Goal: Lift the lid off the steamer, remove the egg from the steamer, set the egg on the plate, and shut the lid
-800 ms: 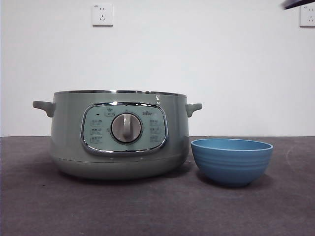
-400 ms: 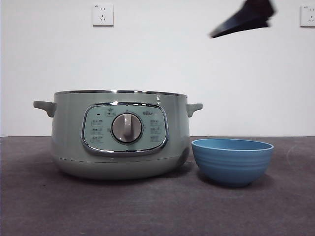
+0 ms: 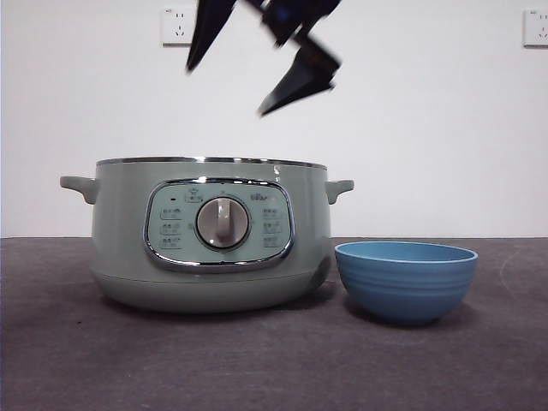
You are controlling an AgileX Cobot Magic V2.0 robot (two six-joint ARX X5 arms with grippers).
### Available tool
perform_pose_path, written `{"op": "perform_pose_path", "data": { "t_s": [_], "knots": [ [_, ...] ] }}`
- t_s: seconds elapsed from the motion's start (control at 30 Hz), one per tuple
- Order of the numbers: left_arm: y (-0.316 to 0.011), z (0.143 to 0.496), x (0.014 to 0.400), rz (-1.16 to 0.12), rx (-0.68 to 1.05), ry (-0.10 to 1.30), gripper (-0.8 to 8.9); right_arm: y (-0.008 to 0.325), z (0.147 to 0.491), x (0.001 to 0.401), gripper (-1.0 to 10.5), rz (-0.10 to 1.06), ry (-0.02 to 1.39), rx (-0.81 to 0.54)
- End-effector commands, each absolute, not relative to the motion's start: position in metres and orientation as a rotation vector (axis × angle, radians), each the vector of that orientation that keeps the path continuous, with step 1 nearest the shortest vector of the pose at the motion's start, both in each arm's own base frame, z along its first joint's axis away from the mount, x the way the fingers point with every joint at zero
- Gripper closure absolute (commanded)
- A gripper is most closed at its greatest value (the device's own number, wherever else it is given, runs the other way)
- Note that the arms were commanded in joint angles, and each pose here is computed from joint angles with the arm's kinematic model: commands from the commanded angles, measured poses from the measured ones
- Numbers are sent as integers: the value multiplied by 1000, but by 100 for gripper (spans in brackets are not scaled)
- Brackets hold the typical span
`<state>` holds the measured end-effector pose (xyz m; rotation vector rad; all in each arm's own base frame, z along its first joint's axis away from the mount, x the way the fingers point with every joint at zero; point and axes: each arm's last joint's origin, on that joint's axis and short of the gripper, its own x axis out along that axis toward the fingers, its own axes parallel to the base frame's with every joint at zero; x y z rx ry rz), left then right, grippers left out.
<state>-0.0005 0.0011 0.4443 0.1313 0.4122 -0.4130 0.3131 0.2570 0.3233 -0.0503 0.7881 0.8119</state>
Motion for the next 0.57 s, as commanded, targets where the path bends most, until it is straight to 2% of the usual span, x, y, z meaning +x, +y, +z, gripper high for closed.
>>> {"op": "perform_pose_path", "data": {
  "t_s": [0.03, 0.2, 0.57],
  "knots": [
    [5, 446, -10, -412, 109, 350, 822, 274, 296, 328, 382, 797, 856, -61],
    [10, 441, -19, -412, 118, 374, 822, 291, 249, 344, 383, 748, 939, -104],
    [10, 441, -19, -415, 127, 375, 822, 304, 218, 351, 389, 749, 969, -121]
  ]
}}
